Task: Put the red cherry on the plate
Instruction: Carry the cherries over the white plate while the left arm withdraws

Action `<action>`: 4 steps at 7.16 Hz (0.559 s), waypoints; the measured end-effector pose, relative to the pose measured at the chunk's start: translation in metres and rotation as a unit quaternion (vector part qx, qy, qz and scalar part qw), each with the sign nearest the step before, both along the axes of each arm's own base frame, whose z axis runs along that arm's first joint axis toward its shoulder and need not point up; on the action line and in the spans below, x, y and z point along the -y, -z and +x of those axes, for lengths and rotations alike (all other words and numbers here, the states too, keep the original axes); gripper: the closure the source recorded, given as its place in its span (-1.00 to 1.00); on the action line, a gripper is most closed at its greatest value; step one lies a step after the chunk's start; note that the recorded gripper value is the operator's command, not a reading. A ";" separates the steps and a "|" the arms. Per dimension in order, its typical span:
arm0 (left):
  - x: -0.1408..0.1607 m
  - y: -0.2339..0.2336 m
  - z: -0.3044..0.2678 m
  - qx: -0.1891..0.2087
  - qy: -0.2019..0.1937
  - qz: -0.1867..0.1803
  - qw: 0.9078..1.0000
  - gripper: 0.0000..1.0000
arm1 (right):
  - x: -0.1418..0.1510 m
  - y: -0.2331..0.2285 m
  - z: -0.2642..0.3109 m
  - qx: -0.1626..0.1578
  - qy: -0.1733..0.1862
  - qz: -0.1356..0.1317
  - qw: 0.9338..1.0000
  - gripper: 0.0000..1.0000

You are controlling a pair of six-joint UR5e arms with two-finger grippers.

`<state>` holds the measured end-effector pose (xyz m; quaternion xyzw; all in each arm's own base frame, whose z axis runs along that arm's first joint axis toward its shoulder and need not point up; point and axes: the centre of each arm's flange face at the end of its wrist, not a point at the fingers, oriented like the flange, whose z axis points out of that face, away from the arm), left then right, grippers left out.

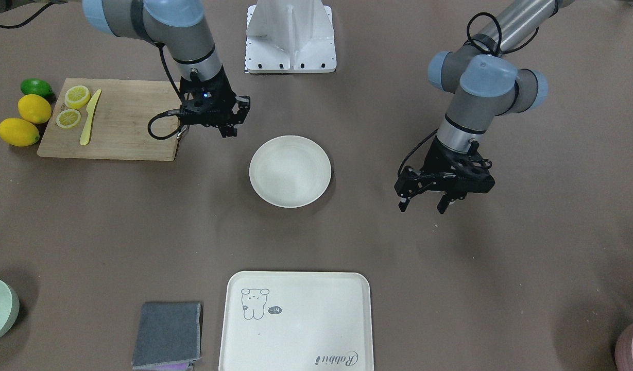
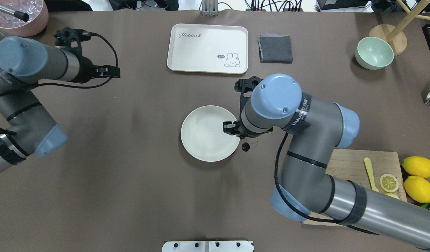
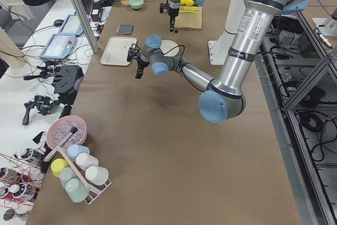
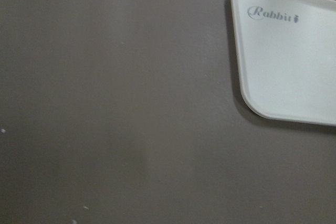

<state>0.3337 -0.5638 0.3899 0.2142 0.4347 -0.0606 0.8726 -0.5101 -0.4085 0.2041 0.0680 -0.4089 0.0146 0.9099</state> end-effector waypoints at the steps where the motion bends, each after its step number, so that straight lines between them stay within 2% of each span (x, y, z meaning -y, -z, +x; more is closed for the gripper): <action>1: 0.014 -0.034 -0.043 0.036 -0.024 0.018 0.999 -0.95 | 0.009 0.008 -0.025 -0.003 -0.005 0.004 1.000 1.00; 2: 0.019 -0.069 -0.088 0.060 -0.042 0.013 0.997 -0.95 | 0.019 0.011 -0.050 -0.002 -0.010 0.009 1.000 1.00; 4: 0.023 -0.126 -0.193 0.075 -0.051 -0.036 0.995 -0.95 | 0.029 0.004 -0.086 0.001 -0.017 0.019 1.000 1.00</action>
